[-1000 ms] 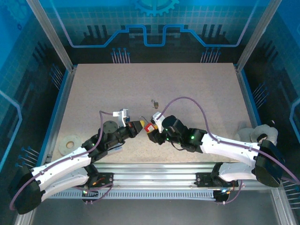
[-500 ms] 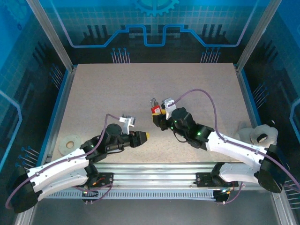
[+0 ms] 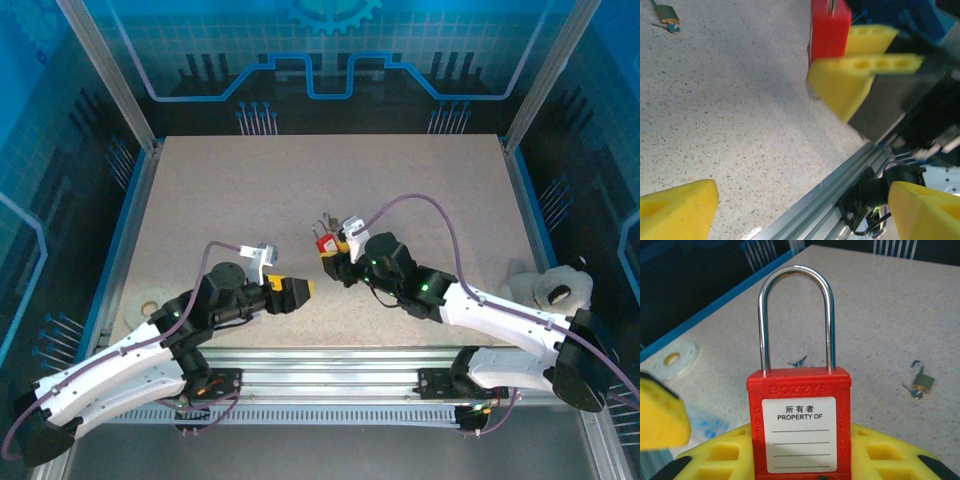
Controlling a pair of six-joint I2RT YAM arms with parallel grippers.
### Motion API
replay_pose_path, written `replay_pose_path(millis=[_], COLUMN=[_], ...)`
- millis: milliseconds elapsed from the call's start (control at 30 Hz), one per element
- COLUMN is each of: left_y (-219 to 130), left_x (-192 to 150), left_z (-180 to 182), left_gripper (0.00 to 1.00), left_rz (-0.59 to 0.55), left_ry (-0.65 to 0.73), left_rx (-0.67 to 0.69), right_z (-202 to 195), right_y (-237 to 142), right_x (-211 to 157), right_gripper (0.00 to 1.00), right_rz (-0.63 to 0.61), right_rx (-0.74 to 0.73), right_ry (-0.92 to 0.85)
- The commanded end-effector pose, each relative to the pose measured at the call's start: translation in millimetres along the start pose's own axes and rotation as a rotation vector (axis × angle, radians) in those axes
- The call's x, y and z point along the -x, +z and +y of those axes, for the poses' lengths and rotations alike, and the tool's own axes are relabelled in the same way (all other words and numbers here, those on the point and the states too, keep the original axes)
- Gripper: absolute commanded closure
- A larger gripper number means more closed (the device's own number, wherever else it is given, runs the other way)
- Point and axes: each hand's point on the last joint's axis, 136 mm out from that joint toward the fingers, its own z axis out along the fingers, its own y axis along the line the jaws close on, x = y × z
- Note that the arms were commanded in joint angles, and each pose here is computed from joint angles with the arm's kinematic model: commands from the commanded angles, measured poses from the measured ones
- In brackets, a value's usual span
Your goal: Lock with the key
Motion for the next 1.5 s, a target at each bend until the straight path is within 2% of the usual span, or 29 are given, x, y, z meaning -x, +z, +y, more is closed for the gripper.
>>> replay_pose_path(millis=[0, 267, 767, 1267, 1467], left_y=[-7.2, -13.2, 7.5, 22.7, 26.3], left_x=[17.3, 43.4, 38.0, 30.6, 29.1], left_z=[-1.5, -13.3, -8.7, -3.6, -3.3], left_gripper=[0.07, 0.04, 0.05, 0.16, 0.29], left_rz=[-0.046, -0.099, -0.029, 0.009, 0.018], left_ry=[0.013, -0.058, -0.108, -0.131, -0.136], left_rx=[0.043, 0.037, 0.059, 0.064, 0.061], right_z=[20.3, 33.1, 43.5, 49.9, 52.3], right_y=[-0.3, 3.3, 1.1, -1.9, -2.0], right_x=[1.7, -10.1, -18.3, -20.0, -20.4], right_gripper=[1.00, 1.00, 1.00, 1.00, 1.00], right_rz=[0.018, 0.063, 0.076, 0.067, 0.066], right_rx=[0.087, 0.151, 0.201, 0.225, 0.233], right_ry=[-0.072, -0.133, -0.182, -0.198, -0.202])
